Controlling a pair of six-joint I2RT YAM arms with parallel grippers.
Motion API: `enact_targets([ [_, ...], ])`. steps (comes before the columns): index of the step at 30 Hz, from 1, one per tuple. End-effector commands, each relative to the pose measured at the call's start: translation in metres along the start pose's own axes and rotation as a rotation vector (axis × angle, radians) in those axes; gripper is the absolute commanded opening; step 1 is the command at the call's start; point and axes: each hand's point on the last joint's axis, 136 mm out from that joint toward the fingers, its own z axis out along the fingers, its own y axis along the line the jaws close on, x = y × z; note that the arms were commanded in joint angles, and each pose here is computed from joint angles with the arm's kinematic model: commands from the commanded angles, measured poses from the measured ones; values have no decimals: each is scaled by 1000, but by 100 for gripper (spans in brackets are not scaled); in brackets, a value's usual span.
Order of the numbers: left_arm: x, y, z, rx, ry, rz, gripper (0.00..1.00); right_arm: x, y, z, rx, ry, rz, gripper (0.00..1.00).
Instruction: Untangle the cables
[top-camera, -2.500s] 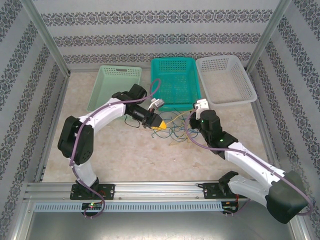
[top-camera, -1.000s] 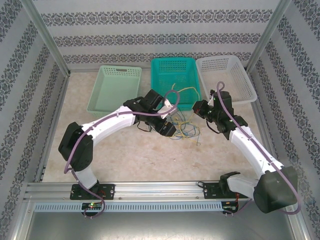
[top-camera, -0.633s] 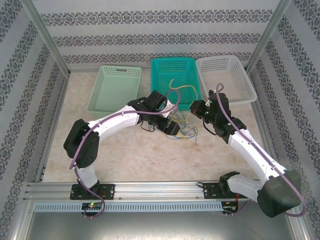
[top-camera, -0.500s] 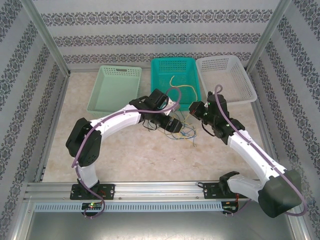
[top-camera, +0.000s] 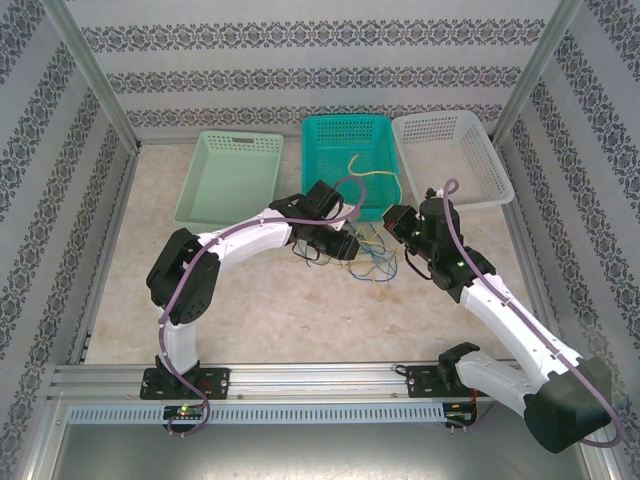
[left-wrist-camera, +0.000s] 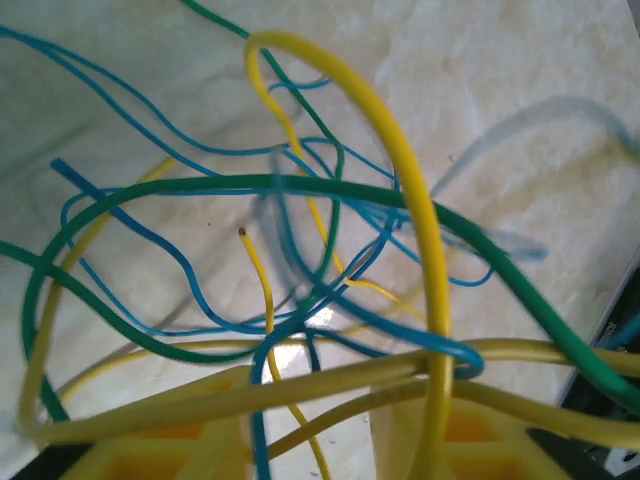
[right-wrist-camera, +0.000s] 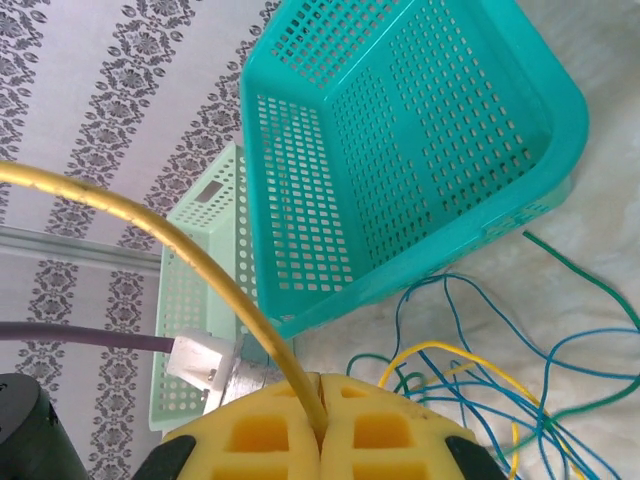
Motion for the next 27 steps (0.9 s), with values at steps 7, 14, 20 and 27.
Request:
enact_targets([
  [7, -4, 5, -9, -48, -34, 42, 0, -21, -18, -23, 100, -53, -66, 0],
  [14, 7, 15, -14, -46, -18, 45, 0, -42, -38, -54, 198, -119, -139, 0],
  [20, 14, 19, -11, -54, 7, 41, 0, -48, -42, -65, 231, -129, -174, 0],
  [27, 25, 26, -5, -61, 36, 42, 0, -87, -13, -96, 72, -240, -82, 0],
])
